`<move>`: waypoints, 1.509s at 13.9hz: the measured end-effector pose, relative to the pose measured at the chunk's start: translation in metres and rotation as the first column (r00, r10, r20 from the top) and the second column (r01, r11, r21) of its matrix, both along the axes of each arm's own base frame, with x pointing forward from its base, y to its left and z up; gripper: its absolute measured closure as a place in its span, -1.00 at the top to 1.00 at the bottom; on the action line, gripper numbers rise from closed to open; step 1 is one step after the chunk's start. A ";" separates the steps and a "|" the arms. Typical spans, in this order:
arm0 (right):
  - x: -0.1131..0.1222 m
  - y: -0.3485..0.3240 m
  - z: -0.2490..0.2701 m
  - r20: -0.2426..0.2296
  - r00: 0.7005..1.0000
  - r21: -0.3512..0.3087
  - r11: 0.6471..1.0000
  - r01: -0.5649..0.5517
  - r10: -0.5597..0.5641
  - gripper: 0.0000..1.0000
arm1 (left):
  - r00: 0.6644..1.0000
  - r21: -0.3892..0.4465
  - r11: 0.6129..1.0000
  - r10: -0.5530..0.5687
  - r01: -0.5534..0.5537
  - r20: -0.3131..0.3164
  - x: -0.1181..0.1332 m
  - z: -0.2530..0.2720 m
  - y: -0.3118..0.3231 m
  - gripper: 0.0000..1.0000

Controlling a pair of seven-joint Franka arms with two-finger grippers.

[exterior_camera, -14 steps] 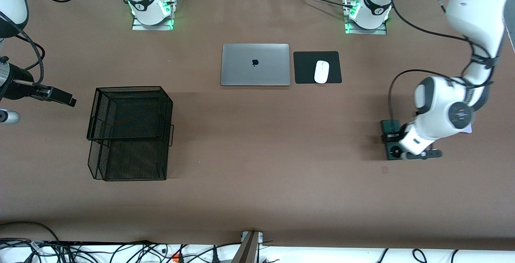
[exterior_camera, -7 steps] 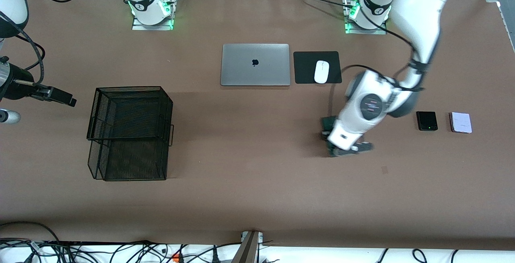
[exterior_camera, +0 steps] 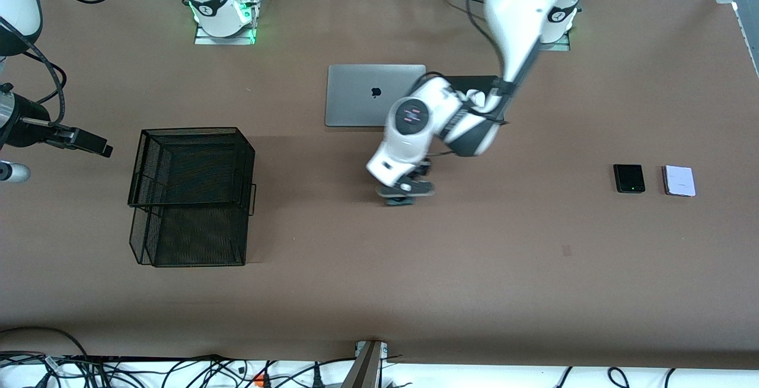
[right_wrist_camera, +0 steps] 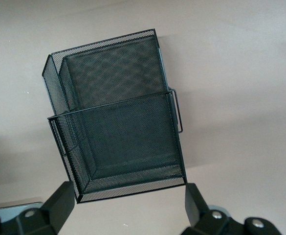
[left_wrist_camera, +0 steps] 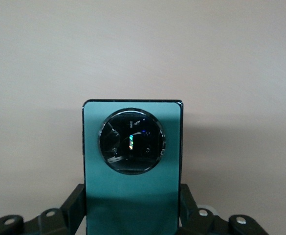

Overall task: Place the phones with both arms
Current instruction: 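Carry the green phone with the left gripper toward the laptop, then set down the green phone while the right gripper grasps it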

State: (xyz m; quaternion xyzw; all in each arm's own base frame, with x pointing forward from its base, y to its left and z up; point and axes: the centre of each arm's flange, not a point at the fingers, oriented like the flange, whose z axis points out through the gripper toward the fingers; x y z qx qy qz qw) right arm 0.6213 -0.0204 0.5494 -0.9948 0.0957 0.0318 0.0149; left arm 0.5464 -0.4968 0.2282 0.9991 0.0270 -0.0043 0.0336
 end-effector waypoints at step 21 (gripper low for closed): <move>0.004 0.015 -0.012 -0.019 0.999 0.008 0.999 -0.041 0.041 1.00 | 0.988 0.008 0.992 0.125 -0.126 0.095 0.059 0.030 0.002 1.00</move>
